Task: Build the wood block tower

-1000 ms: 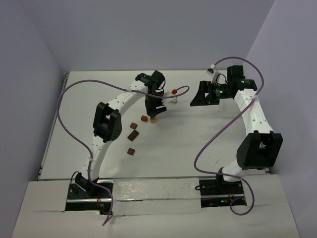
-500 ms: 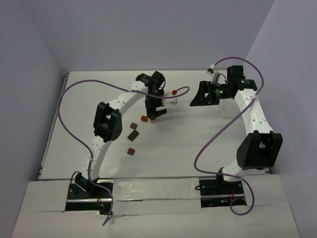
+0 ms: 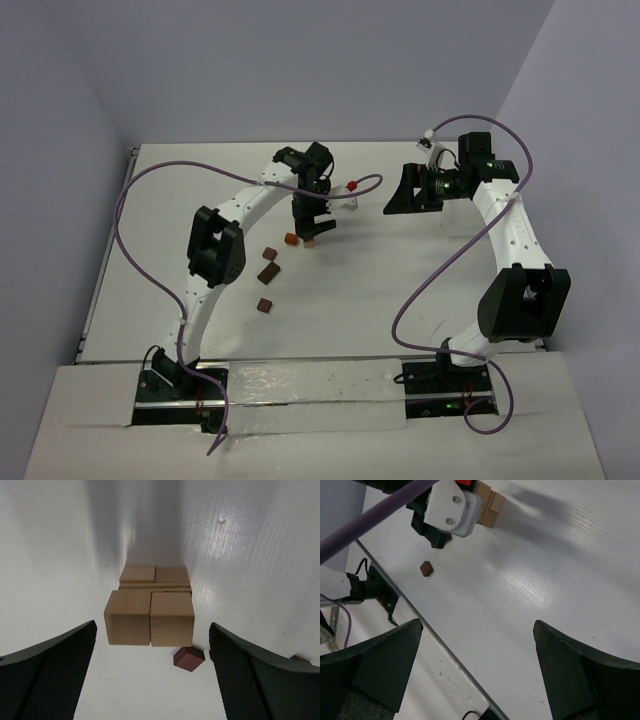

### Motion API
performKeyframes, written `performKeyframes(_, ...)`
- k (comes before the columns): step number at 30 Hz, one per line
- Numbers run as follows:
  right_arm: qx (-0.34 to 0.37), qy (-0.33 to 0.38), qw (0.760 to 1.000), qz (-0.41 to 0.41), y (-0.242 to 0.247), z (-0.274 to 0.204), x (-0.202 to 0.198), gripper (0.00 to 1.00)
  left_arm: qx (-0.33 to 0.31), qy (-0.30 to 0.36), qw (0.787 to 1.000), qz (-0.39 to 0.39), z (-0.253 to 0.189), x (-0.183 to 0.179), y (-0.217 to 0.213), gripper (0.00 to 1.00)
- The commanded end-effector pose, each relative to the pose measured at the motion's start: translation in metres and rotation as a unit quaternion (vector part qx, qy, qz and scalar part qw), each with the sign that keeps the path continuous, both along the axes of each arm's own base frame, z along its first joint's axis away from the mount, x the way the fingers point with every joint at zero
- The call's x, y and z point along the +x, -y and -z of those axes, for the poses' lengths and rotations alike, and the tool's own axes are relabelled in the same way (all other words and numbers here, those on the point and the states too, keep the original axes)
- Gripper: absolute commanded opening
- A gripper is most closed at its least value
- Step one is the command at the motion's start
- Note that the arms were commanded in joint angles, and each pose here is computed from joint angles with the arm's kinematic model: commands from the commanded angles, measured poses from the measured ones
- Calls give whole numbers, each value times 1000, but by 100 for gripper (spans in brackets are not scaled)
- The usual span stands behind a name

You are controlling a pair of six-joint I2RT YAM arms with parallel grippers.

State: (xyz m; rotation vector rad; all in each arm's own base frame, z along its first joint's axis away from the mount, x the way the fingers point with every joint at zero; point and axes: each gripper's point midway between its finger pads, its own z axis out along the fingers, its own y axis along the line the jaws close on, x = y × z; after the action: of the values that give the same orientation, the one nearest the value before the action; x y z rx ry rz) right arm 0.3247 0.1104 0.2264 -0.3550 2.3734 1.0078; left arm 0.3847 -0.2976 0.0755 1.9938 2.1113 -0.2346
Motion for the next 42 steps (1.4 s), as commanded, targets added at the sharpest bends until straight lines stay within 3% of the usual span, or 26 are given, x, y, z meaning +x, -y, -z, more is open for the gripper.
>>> performKeyframes(1, 9, 26, 1000, -7, -1, -19, 3, 100, -31, 38, 999, 8, -52, -4, 3, 99)
performKeyframes(9, 7, 25, 1000, -4, 0, -19, 3, 100, -22, 56, 998, 1, -70, -3, -14, 99)
performKeyframes(14, 2, 34, 999, -3, 1, -22, 4, 100, -48, 76, 996, -20, -101, 3, -33, 99)
performKeyframes(22, -26, 84, 996, 24, 9, -31, 5, 100, -177, 149, 969, -83, -164, -10, -71, 99)
performKeyframes(25, -34, 105, 994, 27, 5, -35, 1, 100, -262, 204, 930, -160, -203, -5, -105, 99)
performKeyframes(28, -58, 130, 990, 22, -11, -40, -3, 100, -338, 264, 850, -305, -247, 10, -137, 99)
performKeyframes(30, -84, 153, 985, 10, -25, -42, -8, 100, -344, 262, 840, -328, -252, 6, -153, 99)
performKeyframes(33, -121, 179, 975, -58, -78, -36, -27, 100, -363, 254, 807, -389, -260, -3, -174, 99)
performKeyframes(34, -130, 177, 974, -57, -79, -33, -26, 100, -364, 257, 802, -397, -261, -5, -182, 99)
performKeyframes(39, -135, 117, 975, -132, -159, 2, -51, 99, -436, 210, 725, -490, -269, -25, -238, 99)
performKeyframes(42, -150, 110, 965, -183, -215, 24, -76, 99, -451, 192, 705, -513, -265, -36, -255, 99)
